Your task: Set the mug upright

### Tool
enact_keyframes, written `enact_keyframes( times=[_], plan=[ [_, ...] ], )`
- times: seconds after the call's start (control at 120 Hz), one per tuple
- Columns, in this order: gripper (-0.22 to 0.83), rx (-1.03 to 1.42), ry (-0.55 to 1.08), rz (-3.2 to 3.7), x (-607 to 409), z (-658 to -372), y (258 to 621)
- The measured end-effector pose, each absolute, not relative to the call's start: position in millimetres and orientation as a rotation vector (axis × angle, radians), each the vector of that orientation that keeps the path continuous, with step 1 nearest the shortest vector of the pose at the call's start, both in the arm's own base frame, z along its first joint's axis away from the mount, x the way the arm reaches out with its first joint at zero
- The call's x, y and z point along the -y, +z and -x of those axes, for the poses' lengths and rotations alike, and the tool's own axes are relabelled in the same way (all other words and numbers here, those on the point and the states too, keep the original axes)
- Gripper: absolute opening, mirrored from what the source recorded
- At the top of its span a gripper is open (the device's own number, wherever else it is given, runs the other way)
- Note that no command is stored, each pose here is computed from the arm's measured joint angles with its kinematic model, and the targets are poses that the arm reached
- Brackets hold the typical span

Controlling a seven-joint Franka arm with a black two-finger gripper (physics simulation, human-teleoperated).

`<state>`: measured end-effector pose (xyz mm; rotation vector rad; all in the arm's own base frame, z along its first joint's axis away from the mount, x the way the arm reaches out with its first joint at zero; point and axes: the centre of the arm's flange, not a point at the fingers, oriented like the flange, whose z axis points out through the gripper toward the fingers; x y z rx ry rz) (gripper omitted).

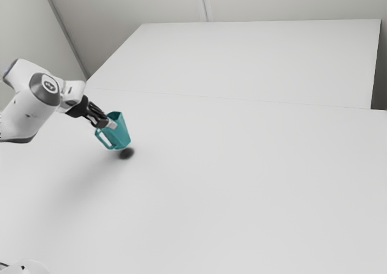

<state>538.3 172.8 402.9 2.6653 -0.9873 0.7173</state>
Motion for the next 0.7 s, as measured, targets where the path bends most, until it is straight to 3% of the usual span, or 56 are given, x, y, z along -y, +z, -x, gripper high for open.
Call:
enact_keyframes(
  times=[0.7],
  plan=[
    [-0.17, 1.024, 0.681, -2.704, -103, -509, 385]
  ],
)
